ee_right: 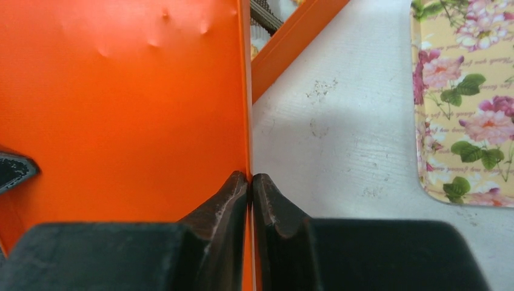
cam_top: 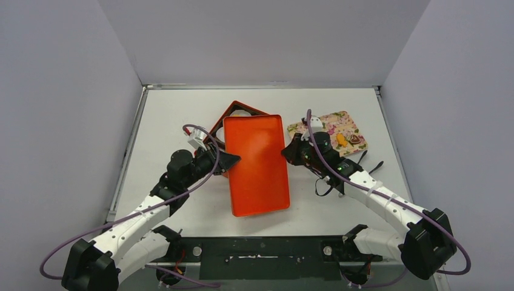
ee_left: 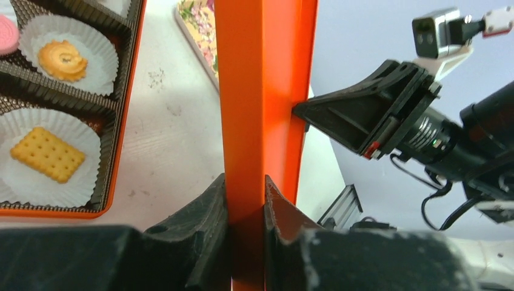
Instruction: Pack the cookies
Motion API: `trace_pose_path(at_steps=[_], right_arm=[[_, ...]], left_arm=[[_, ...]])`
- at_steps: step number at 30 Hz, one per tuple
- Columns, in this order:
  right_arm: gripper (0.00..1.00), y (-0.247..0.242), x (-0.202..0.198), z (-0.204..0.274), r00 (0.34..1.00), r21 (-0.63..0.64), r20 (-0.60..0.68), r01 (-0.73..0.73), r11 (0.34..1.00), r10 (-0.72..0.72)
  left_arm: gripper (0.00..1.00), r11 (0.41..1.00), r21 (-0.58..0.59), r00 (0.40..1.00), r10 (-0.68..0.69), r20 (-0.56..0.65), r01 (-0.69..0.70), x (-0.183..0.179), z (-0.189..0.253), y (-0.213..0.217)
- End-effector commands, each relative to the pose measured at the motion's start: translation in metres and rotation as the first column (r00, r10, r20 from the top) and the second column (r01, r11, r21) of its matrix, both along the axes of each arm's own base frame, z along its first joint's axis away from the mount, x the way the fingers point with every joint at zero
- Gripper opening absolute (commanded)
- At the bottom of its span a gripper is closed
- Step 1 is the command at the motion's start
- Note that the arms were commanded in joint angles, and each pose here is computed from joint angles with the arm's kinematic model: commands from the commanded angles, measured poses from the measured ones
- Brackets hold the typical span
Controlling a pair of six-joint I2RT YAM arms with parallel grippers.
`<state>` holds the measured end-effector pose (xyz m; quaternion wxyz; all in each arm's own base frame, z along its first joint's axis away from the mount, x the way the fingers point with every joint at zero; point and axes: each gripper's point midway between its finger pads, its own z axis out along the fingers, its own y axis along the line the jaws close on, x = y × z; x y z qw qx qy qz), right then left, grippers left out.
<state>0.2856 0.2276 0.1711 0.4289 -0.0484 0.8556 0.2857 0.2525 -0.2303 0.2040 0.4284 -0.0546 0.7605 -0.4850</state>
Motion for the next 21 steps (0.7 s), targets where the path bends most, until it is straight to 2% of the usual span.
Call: trace_pose_path(at_steps=[1, 6, 10, 14, 21], right_arm=[[0.15, 0.013, 0.015, 0.063, 0.984, 0.093, 0.175, 0.017, 0.996, -0.033], [0.45, 0.020, 0.011, 0.099, 0.962, 0.015, 0.268, 0.041, 0.999, -0.044], [0.65, 0.024, 0.005, 0.132, 0.943, -0.027, 0.331, 0.042, 0.999, -0.031], [0.80, 0.028, -0.005, 0.162, 0.918, -0.048, 0.396, 0.023, 0.999, -0.002], [0.97, 0.055, -0.030, 0.186, 0.884, -0.113, 0.459, -0.043, 0.993, 0.091]], left_arm=[[0.00, 0.995, -0.086, 0.993, 0.051, 0.111, -0.041, 0.014, 0.069, -0.001], [0.00, 0.989, -0.089, 0.983, 0.127, 0.135, -0.116, 0.028, 0.104, 0.006], [0.00, 0.976, -0.105, 0.966, 0.204, 0.159, -0.189, 0.042, 0.132, 0.013], [0.00, 0.955, -0.096, 0.946, 0.291, 0.145, -0.279, 0.061, 0.147, 0.017], [0.00, 0.896, -0.033, 0.893, 0.445, 0.066, -0.444, 0.087, 0.145, 0.017]])
